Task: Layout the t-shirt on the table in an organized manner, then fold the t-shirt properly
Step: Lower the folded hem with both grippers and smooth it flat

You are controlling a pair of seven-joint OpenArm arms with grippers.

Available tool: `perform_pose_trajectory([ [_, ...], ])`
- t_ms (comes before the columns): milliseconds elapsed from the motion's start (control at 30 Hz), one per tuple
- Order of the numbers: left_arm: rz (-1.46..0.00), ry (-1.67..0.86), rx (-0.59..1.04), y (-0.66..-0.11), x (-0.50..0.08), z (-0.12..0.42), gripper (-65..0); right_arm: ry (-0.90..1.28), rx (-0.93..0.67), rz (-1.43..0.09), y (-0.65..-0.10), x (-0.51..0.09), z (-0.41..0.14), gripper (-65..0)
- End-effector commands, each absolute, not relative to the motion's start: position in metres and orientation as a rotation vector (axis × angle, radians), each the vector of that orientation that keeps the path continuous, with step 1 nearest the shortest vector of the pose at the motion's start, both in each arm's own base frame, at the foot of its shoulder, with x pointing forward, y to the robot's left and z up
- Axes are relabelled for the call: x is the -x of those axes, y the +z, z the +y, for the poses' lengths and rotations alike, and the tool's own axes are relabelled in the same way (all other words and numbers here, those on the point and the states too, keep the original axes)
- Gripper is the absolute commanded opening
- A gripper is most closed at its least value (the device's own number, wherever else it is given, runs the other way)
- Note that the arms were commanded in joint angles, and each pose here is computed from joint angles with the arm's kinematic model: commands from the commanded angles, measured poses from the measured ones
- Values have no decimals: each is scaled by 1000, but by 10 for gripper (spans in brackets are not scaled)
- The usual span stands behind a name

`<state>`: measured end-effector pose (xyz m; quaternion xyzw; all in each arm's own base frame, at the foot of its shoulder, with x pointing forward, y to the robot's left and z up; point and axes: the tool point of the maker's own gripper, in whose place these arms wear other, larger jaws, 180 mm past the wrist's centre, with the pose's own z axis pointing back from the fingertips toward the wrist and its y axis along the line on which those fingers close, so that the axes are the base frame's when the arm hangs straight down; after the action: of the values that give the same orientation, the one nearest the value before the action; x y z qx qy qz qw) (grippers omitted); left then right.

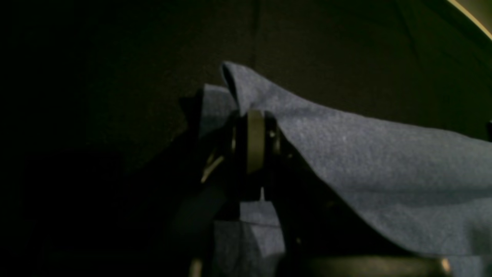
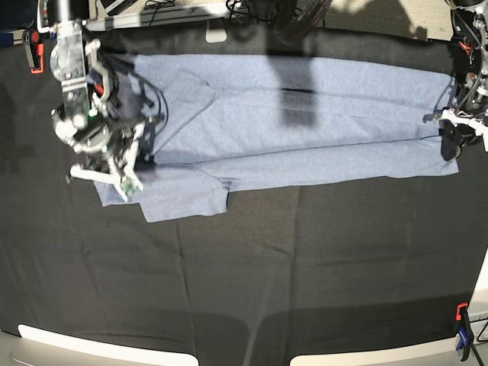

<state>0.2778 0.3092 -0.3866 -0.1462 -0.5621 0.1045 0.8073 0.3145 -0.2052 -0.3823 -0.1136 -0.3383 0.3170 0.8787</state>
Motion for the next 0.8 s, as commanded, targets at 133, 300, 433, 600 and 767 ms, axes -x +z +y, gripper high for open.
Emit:
perform_pose_trajectory([
  [133,-1267,213,304,-367,-286,319,-650,659,278,-750,-361,-328,-210,-650],
  [300,-1266,212,304,-367,-286,318,-650,679,311,-722,-350,-313,-209,-650],
  [433,-1267,212,304,-367,-286,319,-650,697,314,-730,-344,-299,-205,-650],
  [600,-1266,212,303,-367,-286,319,-650,696,315,-694,-350,-288,-207,-650],
  [767,-1266,212,303,-367,-286,319,-650,690,320,-647,-357,-278,-211,-650],
])
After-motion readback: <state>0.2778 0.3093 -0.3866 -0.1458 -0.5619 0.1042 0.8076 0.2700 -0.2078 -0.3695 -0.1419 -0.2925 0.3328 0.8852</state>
